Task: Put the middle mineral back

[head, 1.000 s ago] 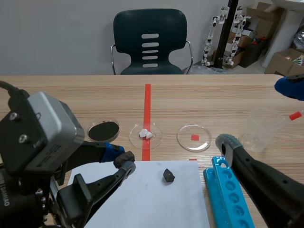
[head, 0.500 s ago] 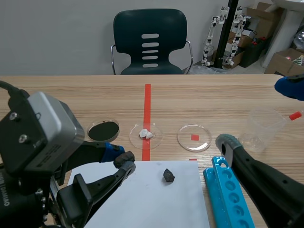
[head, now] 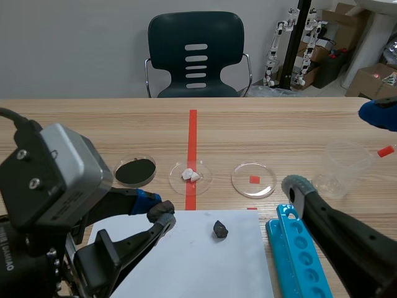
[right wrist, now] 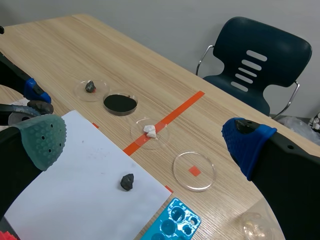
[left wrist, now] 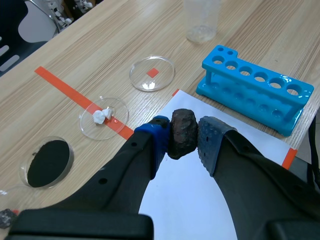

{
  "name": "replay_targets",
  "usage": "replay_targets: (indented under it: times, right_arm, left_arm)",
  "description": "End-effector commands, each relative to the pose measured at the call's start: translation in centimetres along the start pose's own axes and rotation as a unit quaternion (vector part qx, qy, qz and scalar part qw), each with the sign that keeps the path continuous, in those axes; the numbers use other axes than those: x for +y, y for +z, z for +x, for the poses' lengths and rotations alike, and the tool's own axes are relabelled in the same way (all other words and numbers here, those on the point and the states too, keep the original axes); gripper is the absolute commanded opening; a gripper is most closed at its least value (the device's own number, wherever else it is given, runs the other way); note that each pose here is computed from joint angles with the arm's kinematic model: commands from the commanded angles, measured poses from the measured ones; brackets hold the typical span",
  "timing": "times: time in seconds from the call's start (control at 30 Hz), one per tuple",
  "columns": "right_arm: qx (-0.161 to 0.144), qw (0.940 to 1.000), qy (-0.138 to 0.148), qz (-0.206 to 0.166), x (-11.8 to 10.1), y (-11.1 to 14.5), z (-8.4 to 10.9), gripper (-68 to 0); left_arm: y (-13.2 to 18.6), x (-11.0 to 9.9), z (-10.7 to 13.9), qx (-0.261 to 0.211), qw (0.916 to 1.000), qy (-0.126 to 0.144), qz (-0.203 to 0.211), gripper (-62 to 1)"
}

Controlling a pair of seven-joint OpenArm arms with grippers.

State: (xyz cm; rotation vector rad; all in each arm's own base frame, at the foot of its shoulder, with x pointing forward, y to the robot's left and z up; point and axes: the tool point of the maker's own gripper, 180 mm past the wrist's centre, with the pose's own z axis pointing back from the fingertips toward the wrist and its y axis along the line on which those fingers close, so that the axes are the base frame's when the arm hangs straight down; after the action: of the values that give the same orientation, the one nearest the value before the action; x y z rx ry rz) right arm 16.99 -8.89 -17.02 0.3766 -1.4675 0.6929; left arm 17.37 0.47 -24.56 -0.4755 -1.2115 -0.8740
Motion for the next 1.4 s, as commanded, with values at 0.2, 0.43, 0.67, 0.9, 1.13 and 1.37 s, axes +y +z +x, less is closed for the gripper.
replay_targets:
  times: [0.2, 0.43, 0.67, 0.9, 1.13, 1.37]
  right_arm:
    - [-0.019, 0.9998, 0.003, -0.001, -0.2, -0.2, 1.0, 0.4]
    - [-0.013, 0.9999, 0.003, -0.001, -0.2, -0.2, 0.8, 0.4]
    - [-0.013, 0.9999, 0.003, -0.001, -0.2, -0.2, 0.8, 0.4]
    - [-0.013, 0.9999, 0.003, -0.001, -0.2, -0.2, 0.8, 0.4]
    - [-0.013, 0.9999, 0.003, -0.001, -0.2, -0.2, 0.8, 0.4]
    - [-0.013, 0.9999, 0.003, -0.001, -0.2, -0.2, 0.8, 0.4]
  left_arm:
    - [0.0, 0.1, 1.0, -0.015, 0.9998, -0.011, 0.004, -50.7]
    - [0.0, 0.2, 0.3, 0.005, 0.9999, -0.011, 0.005, -50.7]
    - [-0.1, 0.2, -1.0, 0.04, 0.9991, -0.005, 0.009, -50.7]
    - [-0.5, 1.8, -4.0, 0.067, 0.9964, 0.018, 0.049, -50.7]
    - [-1.7, 3.4, -7.2, 0.091, 0.9922, 0.051, 0.067, -50.7]
    - [-3.5, 3.7, -8.3, 0.089, 0.9903, 0.08, 0.071, -50.7]
